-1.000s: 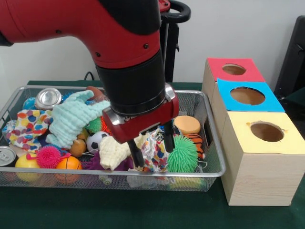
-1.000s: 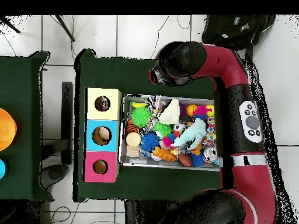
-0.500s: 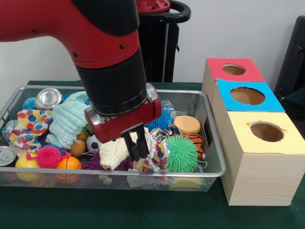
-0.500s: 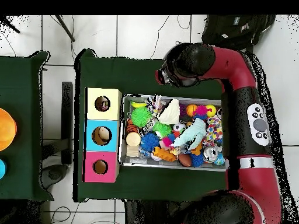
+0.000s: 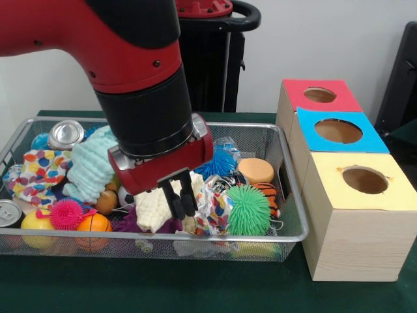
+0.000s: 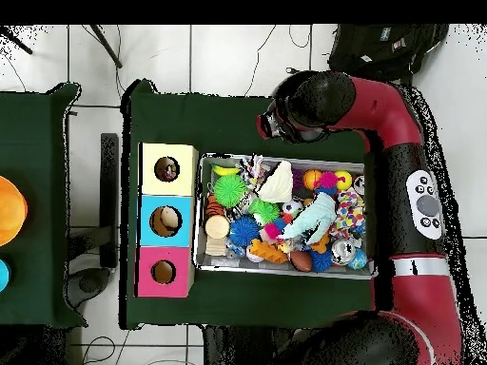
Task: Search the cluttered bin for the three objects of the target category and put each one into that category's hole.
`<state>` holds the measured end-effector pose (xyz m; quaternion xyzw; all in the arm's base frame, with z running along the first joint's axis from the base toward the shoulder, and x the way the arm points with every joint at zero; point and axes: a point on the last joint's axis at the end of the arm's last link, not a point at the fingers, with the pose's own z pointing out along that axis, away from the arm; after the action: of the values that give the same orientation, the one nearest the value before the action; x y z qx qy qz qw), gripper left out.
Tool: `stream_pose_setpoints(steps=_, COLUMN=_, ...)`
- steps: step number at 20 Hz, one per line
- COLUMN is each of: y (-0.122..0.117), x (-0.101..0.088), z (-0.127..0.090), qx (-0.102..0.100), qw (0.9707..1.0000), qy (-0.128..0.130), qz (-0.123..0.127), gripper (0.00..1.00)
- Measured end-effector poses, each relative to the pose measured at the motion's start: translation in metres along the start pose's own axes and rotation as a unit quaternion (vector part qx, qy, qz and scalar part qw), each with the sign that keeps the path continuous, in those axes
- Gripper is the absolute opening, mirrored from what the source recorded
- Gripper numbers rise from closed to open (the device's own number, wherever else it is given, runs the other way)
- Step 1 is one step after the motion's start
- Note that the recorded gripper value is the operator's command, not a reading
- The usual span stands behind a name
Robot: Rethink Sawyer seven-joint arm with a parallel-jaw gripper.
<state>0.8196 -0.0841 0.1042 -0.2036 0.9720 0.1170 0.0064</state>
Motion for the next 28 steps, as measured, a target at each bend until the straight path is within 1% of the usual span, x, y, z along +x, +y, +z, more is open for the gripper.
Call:
stream_pose_setpoints(steps=8, y=0.009, x=0.003, z=0.003, qx=-0.004, qw=0.9999, qy=0.008, qz=-0.007, gripper=0.0)
stream_pose_setpoints(steps=9, y=0.009, x=0.003, z=0.002, qx=-0.004, qw=0.9999, qy=0.008, qz=-0.008, gripper=1.0)
stream_pose_setpoints(steps=17, y=0.011, x=0.003, z=0.0, qx=-0.002, qw=0.9999, qy=0.009, qz=-0.01, gripper=1.0)
stream_pose_setpoints(steps=24, y=0.027, x=0.008, z=0.0, qx=-0.006, qw=0.9995, qy=0.02, qz=-0.022, gripper=1.0)
stream_pose_setpoints(steps=28, y=0.028, x=0.009, z=0.0, qx=-0.006, qw=0.9995, qy=0.021, qz=-0.024, gripper=1.0)
